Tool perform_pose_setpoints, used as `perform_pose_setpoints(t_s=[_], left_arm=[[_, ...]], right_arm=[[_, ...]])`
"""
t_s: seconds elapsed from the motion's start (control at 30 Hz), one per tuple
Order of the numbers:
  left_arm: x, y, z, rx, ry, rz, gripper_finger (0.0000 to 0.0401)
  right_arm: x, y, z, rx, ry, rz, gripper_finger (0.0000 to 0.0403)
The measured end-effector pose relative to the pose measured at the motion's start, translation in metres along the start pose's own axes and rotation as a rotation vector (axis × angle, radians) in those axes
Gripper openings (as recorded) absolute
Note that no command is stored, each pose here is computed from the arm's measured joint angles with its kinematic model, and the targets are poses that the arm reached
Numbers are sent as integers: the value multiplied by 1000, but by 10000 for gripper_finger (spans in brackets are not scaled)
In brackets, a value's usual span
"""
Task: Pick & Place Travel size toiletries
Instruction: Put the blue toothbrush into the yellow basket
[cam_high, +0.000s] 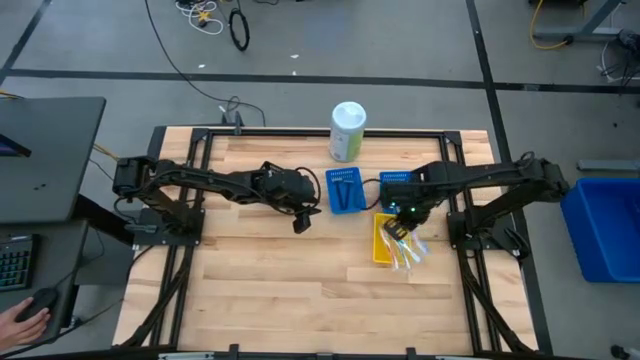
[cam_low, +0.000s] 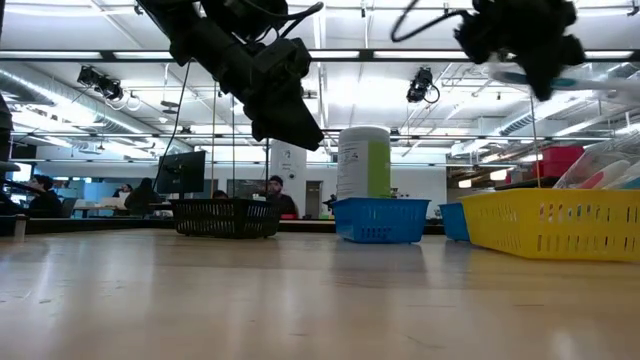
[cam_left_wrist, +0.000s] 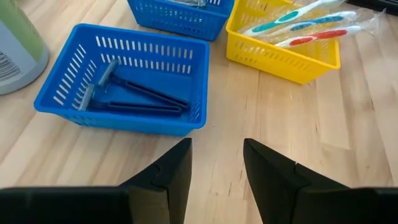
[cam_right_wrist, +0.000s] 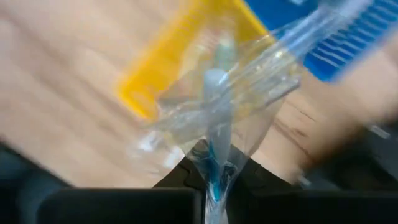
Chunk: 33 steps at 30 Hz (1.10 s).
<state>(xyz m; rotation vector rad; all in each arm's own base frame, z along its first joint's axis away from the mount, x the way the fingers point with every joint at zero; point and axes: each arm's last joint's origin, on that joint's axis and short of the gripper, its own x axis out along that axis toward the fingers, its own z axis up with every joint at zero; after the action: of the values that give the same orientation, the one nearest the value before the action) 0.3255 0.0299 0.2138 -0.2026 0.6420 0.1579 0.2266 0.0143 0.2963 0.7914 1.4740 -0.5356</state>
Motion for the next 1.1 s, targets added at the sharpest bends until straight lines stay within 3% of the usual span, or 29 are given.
perform_pose_setpoints(t_s=[0.3, 0.5, 0.73, 0.93, 1.1], left_arm=[[0, 0, -1, 24, 12, -13, 153], [0, -1, -1, 25, 13, -24, 153], [0, -1, -1, 26, 17, -30, 153], [0, -1, -1, 27, 17, -29, 153], [0, -1, -1, 13, 17, -28, 153]], right_arm=[[34, 16, 19, -15, -20, 168, 44], [54, 10, 23, 10, 24, 102, 68], [68, 7, 22, -15, 49, 77, 141], [62, 6, 27, -96, 1, 61, 188], [58, 10, 35, -165, -142, 35, 188]])
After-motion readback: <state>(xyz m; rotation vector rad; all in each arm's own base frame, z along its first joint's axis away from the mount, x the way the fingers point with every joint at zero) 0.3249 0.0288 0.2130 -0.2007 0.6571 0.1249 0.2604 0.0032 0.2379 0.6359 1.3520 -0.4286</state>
